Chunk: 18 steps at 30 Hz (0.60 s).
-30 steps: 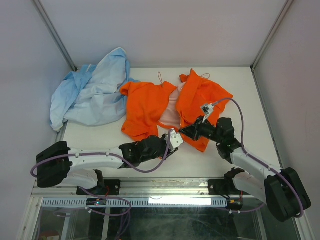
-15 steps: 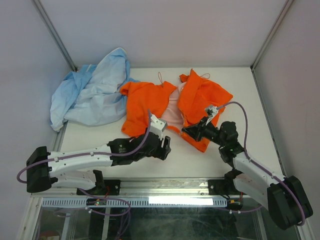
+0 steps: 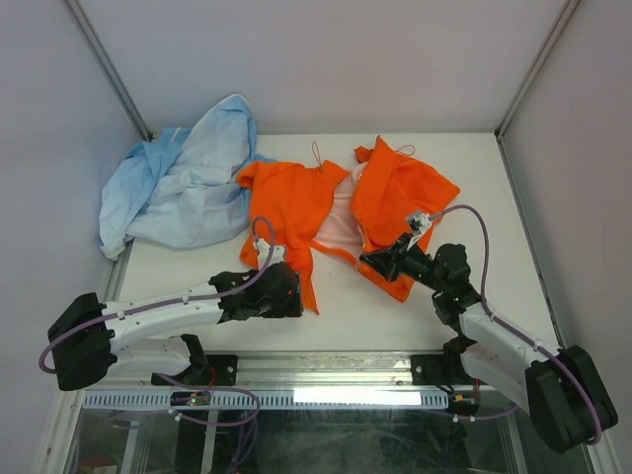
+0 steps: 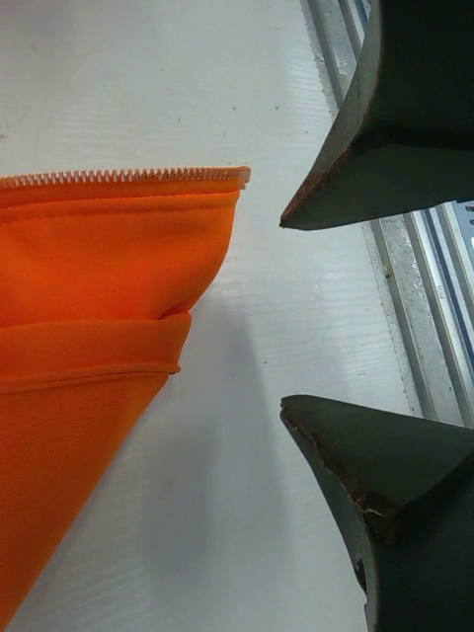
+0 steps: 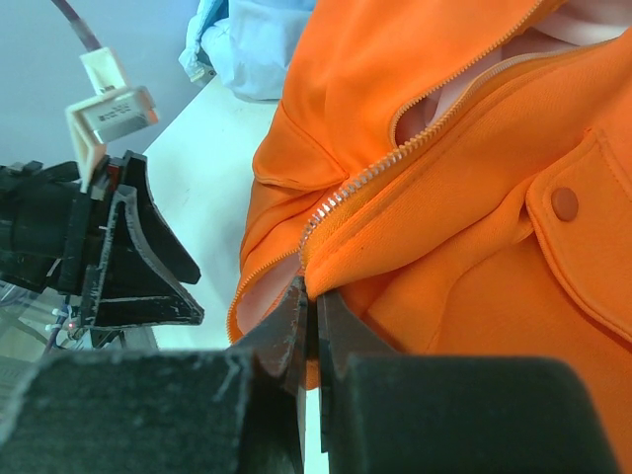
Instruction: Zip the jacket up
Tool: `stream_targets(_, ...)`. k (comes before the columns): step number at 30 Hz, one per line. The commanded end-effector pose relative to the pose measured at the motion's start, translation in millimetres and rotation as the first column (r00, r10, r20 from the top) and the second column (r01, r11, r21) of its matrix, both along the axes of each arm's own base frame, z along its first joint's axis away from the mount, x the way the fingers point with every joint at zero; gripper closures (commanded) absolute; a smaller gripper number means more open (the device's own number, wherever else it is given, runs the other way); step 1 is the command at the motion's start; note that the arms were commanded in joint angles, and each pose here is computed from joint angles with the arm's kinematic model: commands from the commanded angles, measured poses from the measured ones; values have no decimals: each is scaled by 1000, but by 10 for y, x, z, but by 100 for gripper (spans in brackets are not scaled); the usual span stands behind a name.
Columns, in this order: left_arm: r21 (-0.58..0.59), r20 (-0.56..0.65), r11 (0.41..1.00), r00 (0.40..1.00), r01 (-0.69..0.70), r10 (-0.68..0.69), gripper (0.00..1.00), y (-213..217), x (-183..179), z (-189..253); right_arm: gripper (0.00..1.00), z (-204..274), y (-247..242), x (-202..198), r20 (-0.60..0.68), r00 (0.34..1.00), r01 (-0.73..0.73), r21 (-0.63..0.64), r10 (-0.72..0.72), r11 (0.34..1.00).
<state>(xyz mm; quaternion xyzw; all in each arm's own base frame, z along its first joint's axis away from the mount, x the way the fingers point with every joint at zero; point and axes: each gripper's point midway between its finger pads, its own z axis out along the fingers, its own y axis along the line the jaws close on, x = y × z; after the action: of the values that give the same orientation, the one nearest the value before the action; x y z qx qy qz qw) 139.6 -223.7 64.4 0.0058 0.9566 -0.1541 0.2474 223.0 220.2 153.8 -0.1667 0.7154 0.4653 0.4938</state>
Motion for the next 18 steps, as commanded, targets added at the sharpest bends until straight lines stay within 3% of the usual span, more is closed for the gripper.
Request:
stream_targets(1, -83, 9, 995, 999, -47, 48, 31, -194, 147, -13, 100, 206, -2, 67, 98, 995, 13, 37, -16, 999)
stream_targets(18, 17, 89, 995, 992, -94, 92, 27, -349, 599, -113, 100, 140, -1, 46, 78, 997, 2, 31, -4, 1000)
